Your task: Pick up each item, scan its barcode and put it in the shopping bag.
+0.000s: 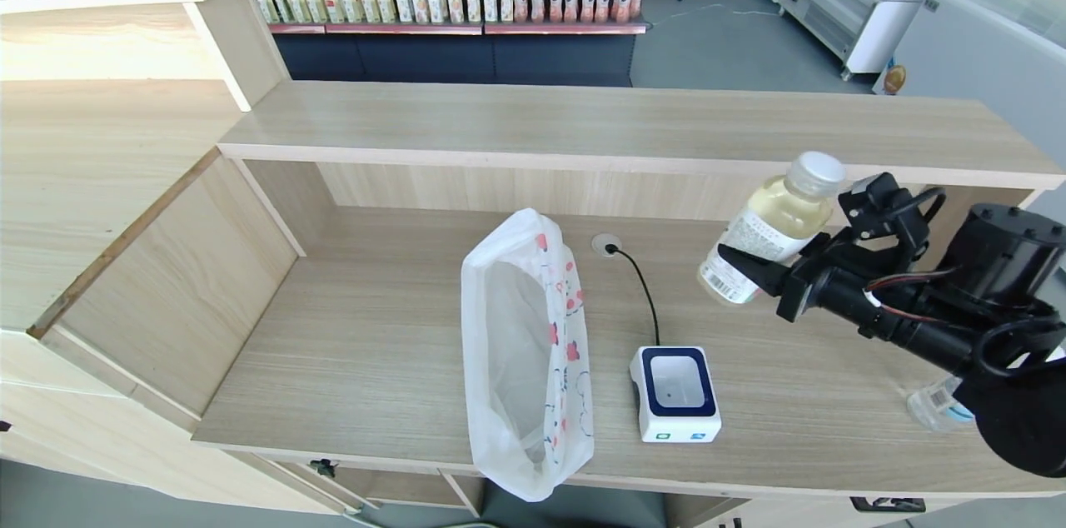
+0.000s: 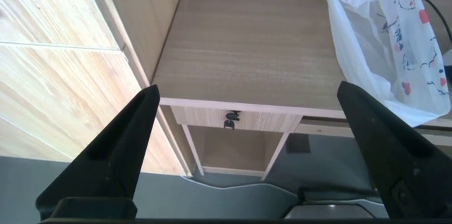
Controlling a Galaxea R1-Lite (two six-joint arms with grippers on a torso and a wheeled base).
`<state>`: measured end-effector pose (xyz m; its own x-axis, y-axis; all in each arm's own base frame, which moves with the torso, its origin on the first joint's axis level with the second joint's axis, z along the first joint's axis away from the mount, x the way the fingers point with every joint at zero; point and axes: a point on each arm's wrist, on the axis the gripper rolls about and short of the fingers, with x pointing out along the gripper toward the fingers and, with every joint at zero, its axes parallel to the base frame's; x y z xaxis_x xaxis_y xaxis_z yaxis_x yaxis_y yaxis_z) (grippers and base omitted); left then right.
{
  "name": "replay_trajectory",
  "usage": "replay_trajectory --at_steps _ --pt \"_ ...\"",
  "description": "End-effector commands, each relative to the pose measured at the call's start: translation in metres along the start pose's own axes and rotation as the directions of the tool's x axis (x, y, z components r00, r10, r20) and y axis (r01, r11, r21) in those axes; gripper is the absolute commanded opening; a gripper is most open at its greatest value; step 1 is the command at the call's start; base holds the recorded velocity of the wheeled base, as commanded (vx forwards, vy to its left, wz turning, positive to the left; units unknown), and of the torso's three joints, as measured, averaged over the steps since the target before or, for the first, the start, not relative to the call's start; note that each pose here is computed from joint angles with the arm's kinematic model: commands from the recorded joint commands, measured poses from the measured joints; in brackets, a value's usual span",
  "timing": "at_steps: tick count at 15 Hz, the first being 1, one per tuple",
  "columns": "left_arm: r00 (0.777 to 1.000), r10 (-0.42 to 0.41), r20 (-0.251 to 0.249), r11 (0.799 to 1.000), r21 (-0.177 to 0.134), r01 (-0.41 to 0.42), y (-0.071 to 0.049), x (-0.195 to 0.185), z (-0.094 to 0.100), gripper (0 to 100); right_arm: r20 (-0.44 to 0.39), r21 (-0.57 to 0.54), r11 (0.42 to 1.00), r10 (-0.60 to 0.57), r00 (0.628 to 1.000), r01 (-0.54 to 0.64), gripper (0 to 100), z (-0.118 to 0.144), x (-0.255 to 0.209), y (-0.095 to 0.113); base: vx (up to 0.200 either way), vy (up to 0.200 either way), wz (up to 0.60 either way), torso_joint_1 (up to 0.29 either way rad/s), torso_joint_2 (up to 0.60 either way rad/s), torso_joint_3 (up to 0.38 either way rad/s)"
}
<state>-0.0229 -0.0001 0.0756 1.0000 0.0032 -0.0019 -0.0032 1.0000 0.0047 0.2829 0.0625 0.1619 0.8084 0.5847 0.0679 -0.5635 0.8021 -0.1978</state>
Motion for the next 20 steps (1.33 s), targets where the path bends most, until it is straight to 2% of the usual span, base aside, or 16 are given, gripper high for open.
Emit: replay_trajectory --at_steps 1,3,5,16,20 --pt "1.0 0.001 0.0 1.0 0.0 -0.001 0.0 0.0 0.0 100 0.064 0.07 0.997 -0.016 0.998 0.011 0 0.025 -0.007 0.014 0.0 0.0 0.0 0.0 0.0 0.0" --pt "1.0 0.001 0.0 1.0 0.0 -0.001 0.0 0.0 0.0 100 0.057 0.153 0.988 -0.032 0.998 0.023 0 0.025 -0.006 0.021 0.0 0.0 0.0 0.0 0.0 0.0" --pt "1.0 0.001 0.0 1.0 0.0 -0.001 0.0 0.0 0.0 100 0.038 0.178 0.984 -0.031 0.999 0.023 0 0.021 -0.009 0.023 0.0 0.0 0.0 0.0 0.0 0.0" --pt "1.0 0.001 0.0 1.0 0.0 -0.001 0.0 0.0 0.0 100 0.016 0.186 0.982 -0.022 1.0 0.019 0 0.016 -0.015 0.026 0.0 0.0 0.0 0.0 0.0 0.0" --pt "1.0 0.001 0.0 1.0 0.0 -0.001 0.0 0.0 0.0 100 0.016 0.191 0.982 -0.013 1.0 0.01 0 0.016 -0.015 0.028 0.0 0.2 0.0 0.005 0.0 0.002"
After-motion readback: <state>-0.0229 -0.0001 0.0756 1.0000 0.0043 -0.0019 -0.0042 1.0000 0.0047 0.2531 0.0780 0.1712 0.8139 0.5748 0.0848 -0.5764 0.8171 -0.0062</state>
